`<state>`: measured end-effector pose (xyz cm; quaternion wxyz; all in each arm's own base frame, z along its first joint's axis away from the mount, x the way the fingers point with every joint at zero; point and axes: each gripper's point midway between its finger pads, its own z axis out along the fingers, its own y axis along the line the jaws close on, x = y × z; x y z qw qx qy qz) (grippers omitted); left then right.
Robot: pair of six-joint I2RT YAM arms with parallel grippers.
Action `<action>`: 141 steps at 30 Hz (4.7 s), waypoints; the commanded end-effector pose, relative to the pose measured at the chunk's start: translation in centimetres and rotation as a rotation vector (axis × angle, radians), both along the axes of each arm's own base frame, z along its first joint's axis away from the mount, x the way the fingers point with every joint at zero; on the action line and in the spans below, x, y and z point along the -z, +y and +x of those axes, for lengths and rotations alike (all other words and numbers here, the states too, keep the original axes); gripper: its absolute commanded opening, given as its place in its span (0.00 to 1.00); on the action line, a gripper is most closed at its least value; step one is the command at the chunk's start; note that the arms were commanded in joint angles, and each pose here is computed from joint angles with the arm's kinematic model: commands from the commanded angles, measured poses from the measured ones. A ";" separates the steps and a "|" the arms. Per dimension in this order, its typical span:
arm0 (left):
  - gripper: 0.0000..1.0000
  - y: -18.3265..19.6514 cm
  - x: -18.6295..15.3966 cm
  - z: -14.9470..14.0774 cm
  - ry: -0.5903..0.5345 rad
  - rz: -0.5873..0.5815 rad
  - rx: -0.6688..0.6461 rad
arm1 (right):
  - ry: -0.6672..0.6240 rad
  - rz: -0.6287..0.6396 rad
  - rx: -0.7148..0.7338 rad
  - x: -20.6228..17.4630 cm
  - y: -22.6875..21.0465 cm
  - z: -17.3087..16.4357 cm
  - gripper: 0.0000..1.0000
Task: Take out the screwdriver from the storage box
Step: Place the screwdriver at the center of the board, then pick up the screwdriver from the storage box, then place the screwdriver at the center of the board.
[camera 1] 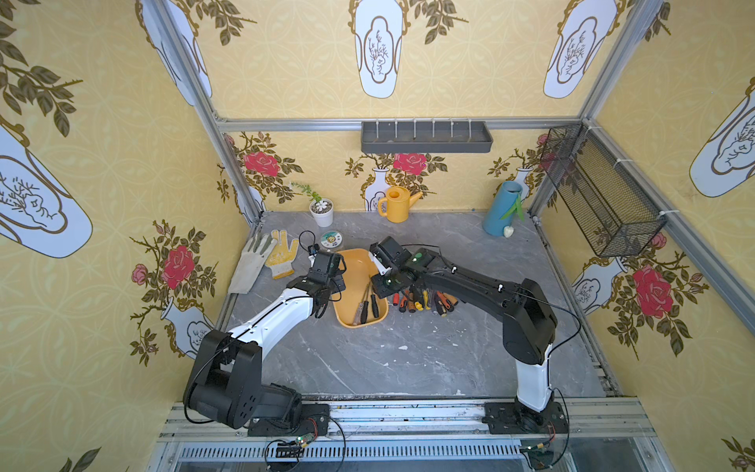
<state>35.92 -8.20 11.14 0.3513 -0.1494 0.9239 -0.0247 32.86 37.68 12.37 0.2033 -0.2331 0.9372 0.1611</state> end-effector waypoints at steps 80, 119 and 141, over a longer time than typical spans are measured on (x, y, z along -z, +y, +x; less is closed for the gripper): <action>0.00 0.0 0.2 0.5 -0.017 -0.001 -0.010 | -0.021 0.138 0.093 -2.0 -0.5 1.9 0.00; 0.00 0.0 0.3 0.3 -0.009 0.005 -0.001 | 0.192 -0.206 0.339 6.9 -14.5 2.0 0.20; 0.00 -0.2 0.0 0.5 -0.010 -0.004 0.006 | 0.076 -0.130 0.305 2.8 -12.7 2.8 0.44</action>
